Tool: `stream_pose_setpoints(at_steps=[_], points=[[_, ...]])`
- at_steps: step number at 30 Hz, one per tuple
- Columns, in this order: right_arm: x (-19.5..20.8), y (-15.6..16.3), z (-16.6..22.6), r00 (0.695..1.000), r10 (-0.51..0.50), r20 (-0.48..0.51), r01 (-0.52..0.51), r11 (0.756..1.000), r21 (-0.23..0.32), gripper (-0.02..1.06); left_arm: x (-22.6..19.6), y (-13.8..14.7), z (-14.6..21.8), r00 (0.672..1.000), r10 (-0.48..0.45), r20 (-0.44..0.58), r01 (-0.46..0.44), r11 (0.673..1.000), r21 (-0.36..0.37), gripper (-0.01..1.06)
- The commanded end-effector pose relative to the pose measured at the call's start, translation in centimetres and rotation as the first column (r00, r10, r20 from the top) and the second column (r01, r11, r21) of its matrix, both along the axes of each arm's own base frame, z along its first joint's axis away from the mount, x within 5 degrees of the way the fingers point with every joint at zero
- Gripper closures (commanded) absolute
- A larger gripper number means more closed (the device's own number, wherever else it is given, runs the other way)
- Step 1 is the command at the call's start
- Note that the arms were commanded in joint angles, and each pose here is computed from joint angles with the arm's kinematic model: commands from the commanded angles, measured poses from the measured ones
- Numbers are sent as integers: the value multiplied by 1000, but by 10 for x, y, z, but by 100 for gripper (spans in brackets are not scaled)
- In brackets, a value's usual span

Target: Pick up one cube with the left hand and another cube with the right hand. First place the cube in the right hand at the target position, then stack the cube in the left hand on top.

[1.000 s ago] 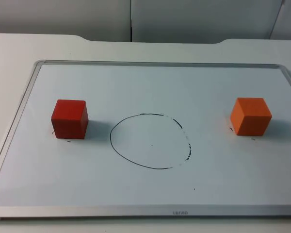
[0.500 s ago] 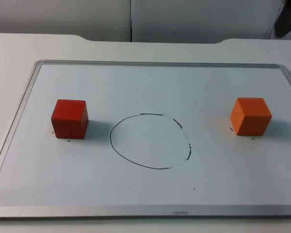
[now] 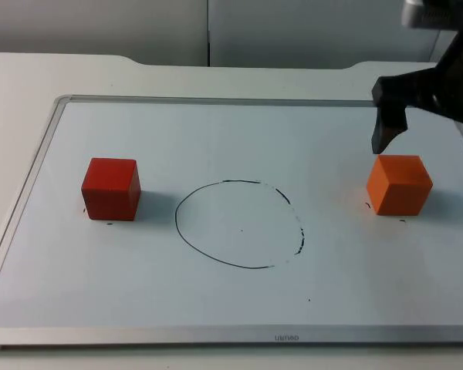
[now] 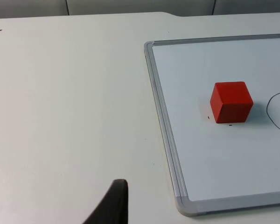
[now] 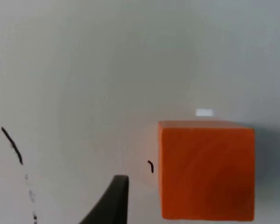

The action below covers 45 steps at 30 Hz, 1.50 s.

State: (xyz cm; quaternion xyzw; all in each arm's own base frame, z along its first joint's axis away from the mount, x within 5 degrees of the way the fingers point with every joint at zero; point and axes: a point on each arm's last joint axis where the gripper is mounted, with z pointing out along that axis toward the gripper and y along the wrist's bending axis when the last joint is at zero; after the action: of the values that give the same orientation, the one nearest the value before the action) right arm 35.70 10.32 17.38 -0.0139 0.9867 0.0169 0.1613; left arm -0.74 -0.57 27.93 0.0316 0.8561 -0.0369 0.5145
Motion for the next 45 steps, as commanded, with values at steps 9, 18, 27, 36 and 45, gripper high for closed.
stream_pose_setpoints(at_steps=[9,18,27,36,45], points=[[11,8,-32,1000,-27,-7,27,999,42,0,0,-1,1,1000,-2,14,3,1000,-5,0],[14,9,-50,999,-36,-25,37,998,42,11,0,-1,1,1000,-2,14,3,1000,-5,0],[16,10,-49,997,-74,-6,74,995,62,63,0,-1,1,1000,-2,14,3,1000,-5,0],[15,9,-36,999,-42,22,41,997,60,105,0,-1,1,1000,-2,14,3,1000,-5,0],[-18,-2,67,984,112,141,-115,993,11,105,0,-1,1,1000,-10,14,10,1000,-2,0]])
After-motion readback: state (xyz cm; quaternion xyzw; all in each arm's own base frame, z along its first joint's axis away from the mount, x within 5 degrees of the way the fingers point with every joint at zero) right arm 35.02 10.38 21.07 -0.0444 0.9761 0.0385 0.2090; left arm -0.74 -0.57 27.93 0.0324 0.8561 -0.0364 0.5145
